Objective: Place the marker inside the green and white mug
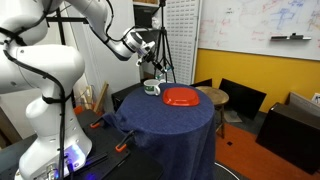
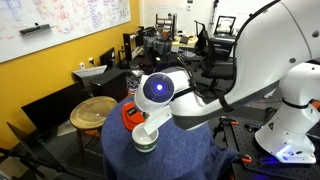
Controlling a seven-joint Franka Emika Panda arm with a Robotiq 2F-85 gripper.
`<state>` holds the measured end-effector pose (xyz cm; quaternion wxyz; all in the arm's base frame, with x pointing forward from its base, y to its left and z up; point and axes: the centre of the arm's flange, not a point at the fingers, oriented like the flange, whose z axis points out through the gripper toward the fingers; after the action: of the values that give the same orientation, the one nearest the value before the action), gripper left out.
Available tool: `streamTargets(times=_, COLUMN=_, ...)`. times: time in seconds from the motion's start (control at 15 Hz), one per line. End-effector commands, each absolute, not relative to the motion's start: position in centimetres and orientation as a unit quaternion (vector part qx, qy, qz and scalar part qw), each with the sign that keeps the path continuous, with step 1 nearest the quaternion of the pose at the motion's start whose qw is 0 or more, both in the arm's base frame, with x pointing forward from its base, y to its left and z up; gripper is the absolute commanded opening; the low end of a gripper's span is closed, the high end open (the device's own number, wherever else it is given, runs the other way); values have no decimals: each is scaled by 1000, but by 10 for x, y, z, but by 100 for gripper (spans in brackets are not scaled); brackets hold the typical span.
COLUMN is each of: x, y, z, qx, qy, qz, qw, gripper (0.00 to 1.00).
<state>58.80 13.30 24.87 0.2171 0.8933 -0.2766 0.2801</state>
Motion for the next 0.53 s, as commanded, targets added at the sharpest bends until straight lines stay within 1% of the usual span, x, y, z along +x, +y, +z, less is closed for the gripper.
streamTargets(times=0.0, x=602, y=139, z=247, qx=900, qy=-254, qz=279, qw=220, gripper=5)
streamTargets(times=0.47, x=602, y=151, z=228, qx=903, qy=-221, qz=286, qw=231, gripper=5)
